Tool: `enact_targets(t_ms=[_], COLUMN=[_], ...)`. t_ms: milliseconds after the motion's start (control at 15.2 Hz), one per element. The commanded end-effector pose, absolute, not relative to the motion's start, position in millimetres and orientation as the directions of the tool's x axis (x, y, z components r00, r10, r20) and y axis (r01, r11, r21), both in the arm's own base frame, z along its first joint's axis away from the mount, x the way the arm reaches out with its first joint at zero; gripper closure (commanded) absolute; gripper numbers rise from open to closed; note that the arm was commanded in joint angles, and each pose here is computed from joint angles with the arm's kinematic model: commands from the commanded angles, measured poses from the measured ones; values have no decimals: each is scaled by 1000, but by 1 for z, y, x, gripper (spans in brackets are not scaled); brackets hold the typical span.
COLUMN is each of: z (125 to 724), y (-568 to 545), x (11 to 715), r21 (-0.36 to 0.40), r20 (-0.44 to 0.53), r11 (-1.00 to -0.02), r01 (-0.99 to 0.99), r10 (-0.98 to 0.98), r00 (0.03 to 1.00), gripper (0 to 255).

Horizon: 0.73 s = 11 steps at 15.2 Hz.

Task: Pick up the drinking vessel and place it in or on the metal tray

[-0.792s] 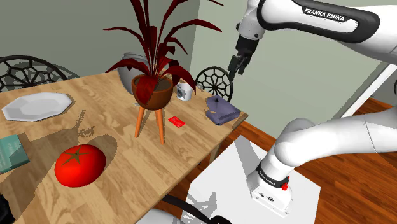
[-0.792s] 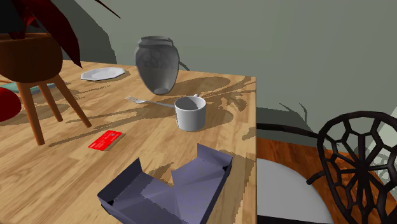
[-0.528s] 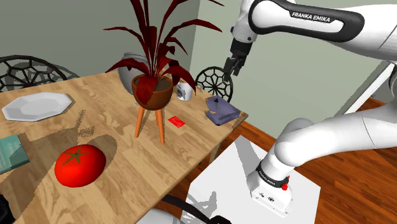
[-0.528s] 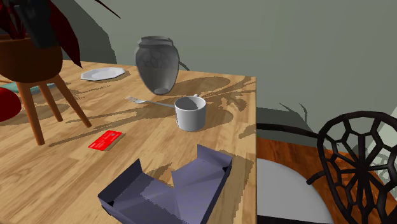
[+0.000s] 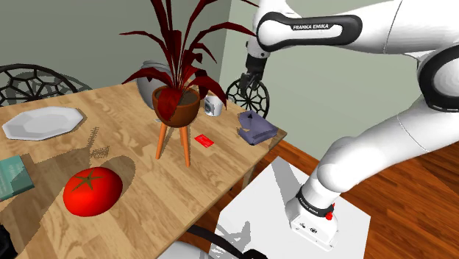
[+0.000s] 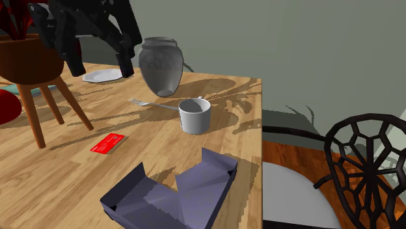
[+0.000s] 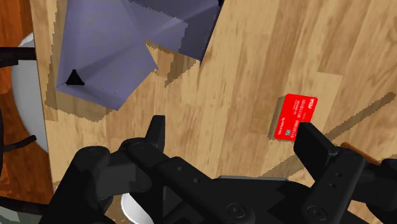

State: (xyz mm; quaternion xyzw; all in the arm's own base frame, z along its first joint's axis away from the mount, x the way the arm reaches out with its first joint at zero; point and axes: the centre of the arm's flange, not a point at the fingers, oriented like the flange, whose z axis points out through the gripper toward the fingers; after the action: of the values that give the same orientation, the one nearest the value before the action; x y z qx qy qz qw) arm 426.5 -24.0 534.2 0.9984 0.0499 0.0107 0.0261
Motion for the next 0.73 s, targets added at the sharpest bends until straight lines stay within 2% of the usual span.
enact_targets(t_ms=[0,660], z=[520,447], y=[-23,-34], x=[450,560], r21=[53,54], r20=[17,9], r11=[-993,-989], r01=[106,138], r10=[107,139], r00=[994,990], gripper=[0,0])
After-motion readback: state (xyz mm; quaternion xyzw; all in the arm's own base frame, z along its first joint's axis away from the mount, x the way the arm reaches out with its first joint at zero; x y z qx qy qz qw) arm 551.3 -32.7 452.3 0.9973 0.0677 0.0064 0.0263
